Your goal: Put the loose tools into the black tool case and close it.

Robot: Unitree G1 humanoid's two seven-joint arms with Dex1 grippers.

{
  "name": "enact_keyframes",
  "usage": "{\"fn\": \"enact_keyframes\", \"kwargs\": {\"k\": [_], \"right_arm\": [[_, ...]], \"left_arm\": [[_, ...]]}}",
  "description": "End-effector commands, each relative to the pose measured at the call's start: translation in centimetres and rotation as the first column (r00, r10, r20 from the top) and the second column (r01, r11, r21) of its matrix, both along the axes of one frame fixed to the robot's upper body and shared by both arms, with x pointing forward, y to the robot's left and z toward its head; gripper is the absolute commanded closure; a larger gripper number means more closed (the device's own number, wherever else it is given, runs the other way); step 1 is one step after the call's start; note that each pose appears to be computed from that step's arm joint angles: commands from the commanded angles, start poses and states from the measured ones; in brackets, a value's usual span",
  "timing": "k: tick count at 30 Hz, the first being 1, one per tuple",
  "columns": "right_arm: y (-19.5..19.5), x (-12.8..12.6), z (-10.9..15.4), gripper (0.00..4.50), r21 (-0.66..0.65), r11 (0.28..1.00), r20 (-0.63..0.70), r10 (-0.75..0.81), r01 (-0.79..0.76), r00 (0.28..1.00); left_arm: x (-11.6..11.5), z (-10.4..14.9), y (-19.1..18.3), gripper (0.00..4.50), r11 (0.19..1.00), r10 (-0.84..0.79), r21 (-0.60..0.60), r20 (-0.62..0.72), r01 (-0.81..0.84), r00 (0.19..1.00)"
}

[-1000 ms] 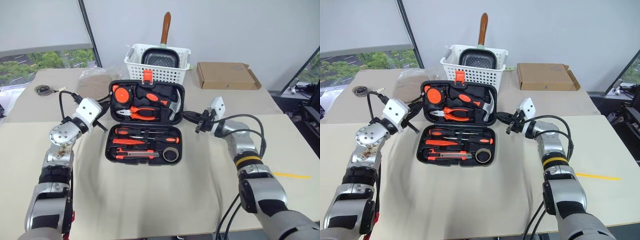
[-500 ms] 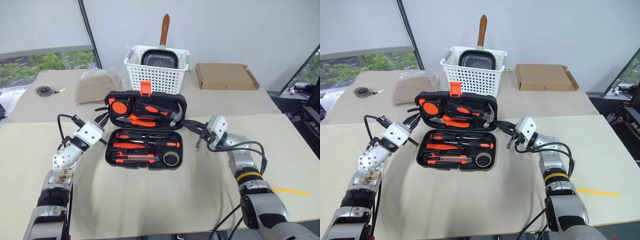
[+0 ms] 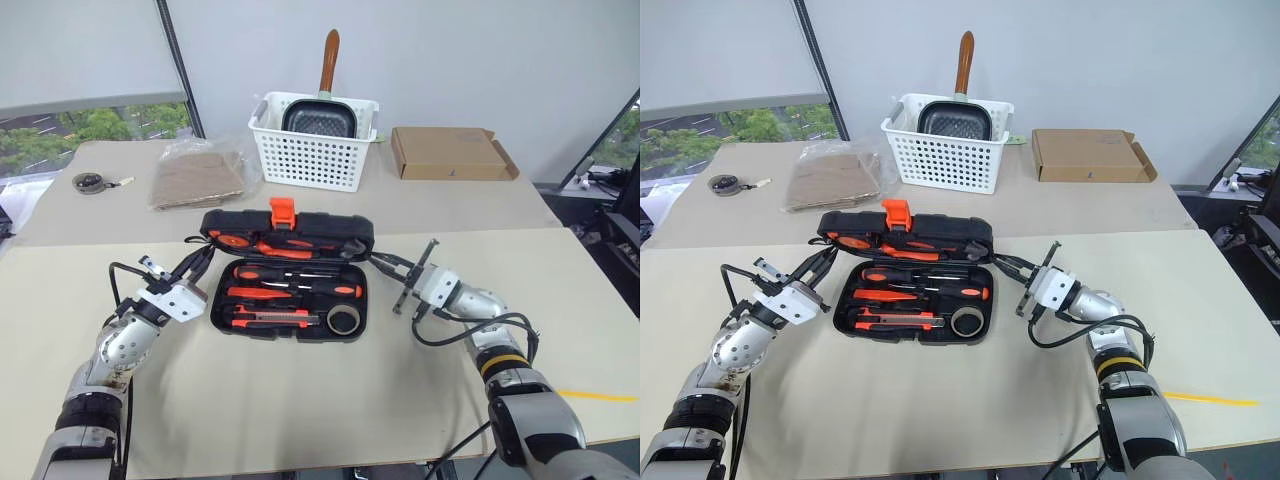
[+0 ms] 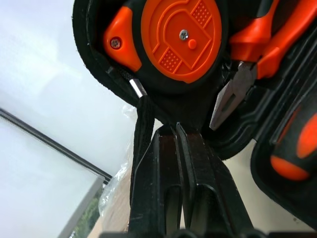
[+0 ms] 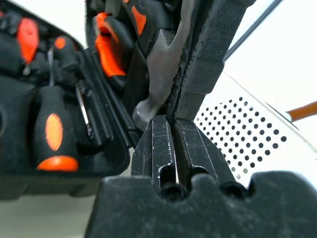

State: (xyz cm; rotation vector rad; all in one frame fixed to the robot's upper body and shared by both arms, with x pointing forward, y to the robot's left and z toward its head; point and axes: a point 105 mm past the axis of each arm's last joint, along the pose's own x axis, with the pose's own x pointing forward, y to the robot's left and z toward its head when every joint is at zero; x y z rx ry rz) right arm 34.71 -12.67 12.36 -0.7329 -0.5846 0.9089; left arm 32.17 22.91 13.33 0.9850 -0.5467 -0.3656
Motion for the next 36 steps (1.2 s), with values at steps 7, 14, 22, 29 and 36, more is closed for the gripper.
{"fn": "enact_keyframes", "kwargs": {"k": [7,14,22,29,36], "right_arm": [[-4.3,-2.4,-4.2,1.92,-0.252,0.965,-0.222,0.016,-0.074,0.975],[-5.0,-7.0,-3.0,1.92,-0.135,0.962,-0.596,0.112,-0.236,0.795],[1.1,-11.7,-3.3,1.92,-0.039,0.928,-0.807,0.189,-0.371,0.559],[4.8,-8.9,-3.5,1.92,-0.026,0.971,-0.789,0.126,-0.238,0.601],[4.6,-2.7,-1.4,1.92,0.07,0.993,-0.737,-0.009,0.09,0.675]], "left_arm": [[-2.8,-2.1,3.7,1.58,0.991,0.026,0.132,-0.088,-0.015,0.996],[-2.5,-2.7,12.4,0.05,0.908,0.399,-0.044,-0.207,-0.416,0.893],[2.3,1.1,8.7,0.05,0.917,0.177,-0.296,-0.293,-0.266,0.939],[6.0,7.5,0.5,0.05,0.897,-0.195,-0.435,-0.24,0.074,0.951],[6.3,7.6,-7.1,0.05,0.87,-0.44,-0.387,-0.326,0.307,0.837]]}}
